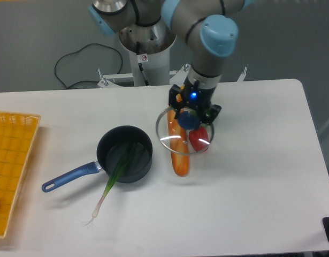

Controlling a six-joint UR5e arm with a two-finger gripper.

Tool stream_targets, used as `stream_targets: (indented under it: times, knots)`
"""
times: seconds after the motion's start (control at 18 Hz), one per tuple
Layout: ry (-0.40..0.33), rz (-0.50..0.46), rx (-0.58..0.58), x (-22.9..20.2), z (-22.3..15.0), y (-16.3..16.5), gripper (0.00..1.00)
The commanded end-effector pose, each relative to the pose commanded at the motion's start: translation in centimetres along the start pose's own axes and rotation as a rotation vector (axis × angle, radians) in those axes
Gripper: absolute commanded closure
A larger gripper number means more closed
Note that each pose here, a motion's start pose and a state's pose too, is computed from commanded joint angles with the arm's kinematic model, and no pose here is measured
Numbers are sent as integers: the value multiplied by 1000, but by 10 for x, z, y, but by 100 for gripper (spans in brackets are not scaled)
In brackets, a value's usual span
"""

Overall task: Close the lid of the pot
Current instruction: 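Lift the glass lid and carry it over the dark blue saucepan, then lower the glass lid onto the saucepan rim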

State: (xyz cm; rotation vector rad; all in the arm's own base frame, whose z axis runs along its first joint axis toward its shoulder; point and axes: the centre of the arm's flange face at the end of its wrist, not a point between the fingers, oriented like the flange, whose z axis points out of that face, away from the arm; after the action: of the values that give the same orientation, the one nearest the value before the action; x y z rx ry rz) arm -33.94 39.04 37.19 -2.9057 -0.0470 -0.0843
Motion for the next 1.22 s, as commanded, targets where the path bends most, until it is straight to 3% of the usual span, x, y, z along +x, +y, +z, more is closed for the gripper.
stream_targets:
  times: [0.56, 0.94, 1.22]
  knots:
    - [-52, -31, 13, 60, 2, -19, 60]
    - [-174, -74, -93, 107, 50, -49, 61]
    - [-185, -95, -97, 122, 64, -63, 61]
